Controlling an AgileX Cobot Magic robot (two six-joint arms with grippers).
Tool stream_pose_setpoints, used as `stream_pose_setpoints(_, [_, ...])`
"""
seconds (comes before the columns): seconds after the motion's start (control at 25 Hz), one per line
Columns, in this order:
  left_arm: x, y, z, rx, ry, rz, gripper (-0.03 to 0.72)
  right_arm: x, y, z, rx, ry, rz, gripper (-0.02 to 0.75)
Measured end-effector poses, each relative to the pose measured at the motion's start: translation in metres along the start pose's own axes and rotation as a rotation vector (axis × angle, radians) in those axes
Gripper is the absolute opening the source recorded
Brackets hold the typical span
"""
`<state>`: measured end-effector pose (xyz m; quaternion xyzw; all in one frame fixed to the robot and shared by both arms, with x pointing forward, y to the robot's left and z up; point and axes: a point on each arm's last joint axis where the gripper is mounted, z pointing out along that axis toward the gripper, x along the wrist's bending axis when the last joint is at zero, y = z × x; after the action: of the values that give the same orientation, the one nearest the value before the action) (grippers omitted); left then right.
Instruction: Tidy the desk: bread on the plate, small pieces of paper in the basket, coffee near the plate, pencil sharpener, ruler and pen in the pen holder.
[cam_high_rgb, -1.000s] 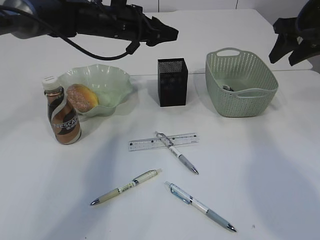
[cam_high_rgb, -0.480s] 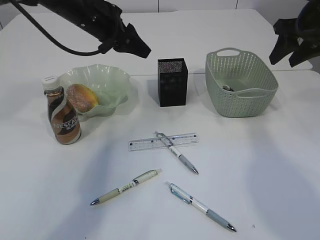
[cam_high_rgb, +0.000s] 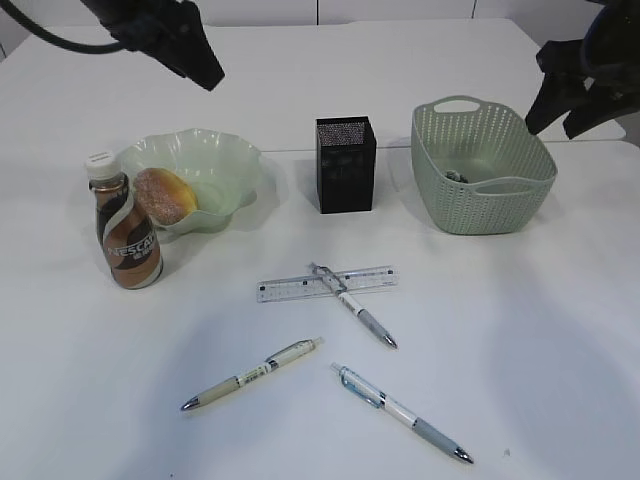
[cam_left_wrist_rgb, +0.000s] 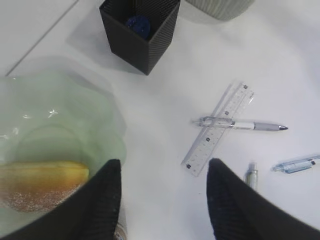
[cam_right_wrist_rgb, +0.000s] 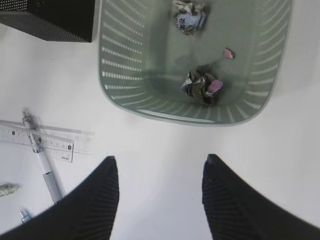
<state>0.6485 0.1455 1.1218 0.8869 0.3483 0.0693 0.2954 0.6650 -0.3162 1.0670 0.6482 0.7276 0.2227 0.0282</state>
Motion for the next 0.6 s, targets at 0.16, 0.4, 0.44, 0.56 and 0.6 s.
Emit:
stream_pose_setpoints(0.16, [-0.02, 0.008, -0.026, -0.043, 0.011, 0.032, 0.389, 0.001, -0.001, 0.0, 0.011, 0.006, -0.01, 0.428])
stream_pose_setpoints(0.4, [-0.037, 0.012, -0.036, -0.041, 0.039, -0.004, 0.389, 0.003, -0.001, 0.0, 0.007, 0.024, -0.039, 0.427])
stream_pose_setpoints(0.44, [-0.037, 0.012, -0.037, -0.037, 0.051, -0.016, 0.389, 0.003, 0.0, 0.0, 0.005, 0.031, -0.047, 0.427])
stream_pose_setpoints(0.56, [-0.035, 0.011, -0.037, -0.027, 0.069, -0.043, 0.389, 0.005, 0.0, 0.0, -0.001, 0.047, -0.069, 0.427])
stream_pose_setpoints(0.6, [-0.035, 0.011, -0.038, -0.026, 0.076, -0.054, 0.389, 0.005, 0.0, 0.0, -0.002, 0.048, -0.07, 0.427])
